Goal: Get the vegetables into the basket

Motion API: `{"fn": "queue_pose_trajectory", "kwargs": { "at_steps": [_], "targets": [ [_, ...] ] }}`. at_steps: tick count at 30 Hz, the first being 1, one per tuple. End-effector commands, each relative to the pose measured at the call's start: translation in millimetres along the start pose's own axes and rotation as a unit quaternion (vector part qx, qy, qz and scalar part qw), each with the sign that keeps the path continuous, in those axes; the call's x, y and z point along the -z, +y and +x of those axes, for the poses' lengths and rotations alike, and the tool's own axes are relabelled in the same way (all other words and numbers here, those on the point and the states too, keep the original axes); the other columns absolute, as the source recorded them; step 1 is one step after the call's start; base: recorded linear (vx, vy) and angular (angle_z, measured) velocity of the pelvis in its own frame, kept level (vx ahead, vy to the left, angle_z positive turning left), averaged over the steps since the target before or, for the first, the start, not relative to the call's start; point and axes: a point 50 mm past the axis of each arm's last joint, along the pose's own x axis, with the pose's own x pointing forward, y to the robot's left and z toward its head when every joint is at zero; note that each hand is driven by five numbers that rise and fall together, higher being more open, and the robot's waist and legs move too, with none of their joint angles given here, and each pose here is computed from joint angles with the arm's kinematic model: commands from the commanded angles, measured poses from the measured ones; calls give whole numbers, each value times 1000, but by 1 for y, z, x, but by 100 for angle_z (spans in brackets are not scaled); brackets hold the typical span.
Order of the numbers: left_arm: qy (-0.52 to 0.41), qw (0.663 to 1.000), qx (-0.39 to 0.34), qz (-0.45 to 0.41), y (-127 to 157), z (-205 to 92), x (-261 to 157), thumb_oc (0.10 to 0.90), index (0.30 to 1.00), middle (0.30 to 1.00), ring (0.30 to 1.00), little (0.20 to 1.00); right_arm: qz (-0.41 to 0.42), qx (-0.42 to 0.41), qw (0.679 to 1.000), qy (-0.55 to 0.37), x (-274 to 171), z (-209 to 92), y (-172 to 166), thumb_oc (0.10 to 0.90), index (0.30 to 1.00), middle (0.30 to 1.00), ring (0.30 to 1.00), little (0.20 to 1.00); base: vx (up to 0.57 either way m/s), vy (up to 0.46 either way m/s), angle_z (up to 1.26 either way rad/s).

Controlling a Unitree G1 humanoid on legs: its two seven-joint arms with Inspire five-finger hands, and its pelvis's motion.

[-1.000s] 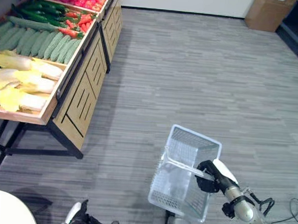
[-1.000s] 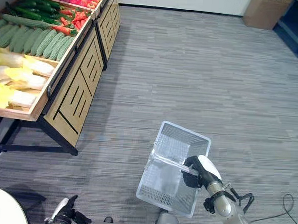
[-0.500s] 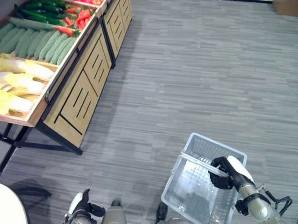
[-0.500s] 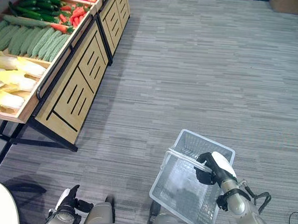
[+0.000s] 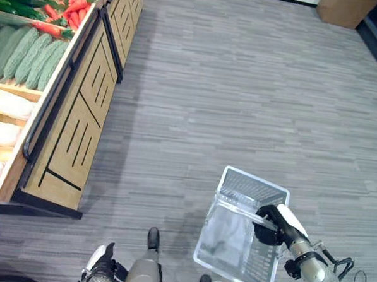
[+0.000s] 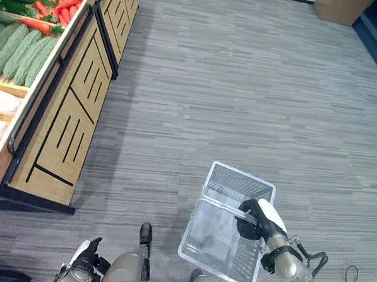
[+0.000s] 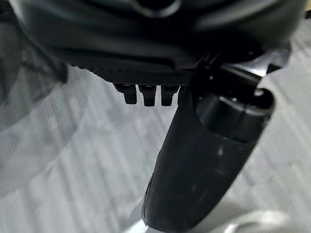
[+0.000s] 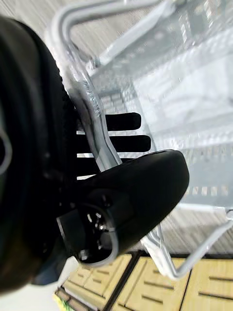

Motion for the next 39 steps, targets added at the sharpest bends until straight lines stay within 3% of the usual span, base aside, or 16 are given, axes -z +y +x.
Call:
{"fn": "queue_pose_trajectory", "kwargs": {
  "at_steps": [1, 9, 21, 30, 39],
  "targets": [
    [-11, 1000, -11, 13, 5, -1, 2, 900, 1000, 1000, 1000, 1000, -29, 100, 986, -132, -52, 18, -54, 400, 300, 300, 300, 300, 93, 232, -16],
    [10, 1000, -18, 5, 11, 1, 8, 900, 1000, 1000, 1000, 1000, -24, 88, 985, -147, -60, 23, -50, 400, 300, 300, 300, 300, 222, 126, 15],
    [45, 999, 3, 7, 0, -4, 23, 900, 1000, 1000, 1000, 1000, -43, 84, 985, -145, -58, 21, -59, 400, 300, 300, 300, 300, 325, -175, 63],
    [22, 999, -12, -33, 1, 1, 1, 900, 1000, 1000, 1000, 1000, -35, 110, 985, -131, -49, 17, -74, 400, 300, 300, 300, 300, 156, -237, 58],
    [10, 1000, -24, -2, 3, 4, -8, 900, 1000, 1000, 1000, 1000, -33, 120, 986, -108, -38, 10, -71, 400, 300, 300, 300, 300, 123, 1, 82]
  ]
}}
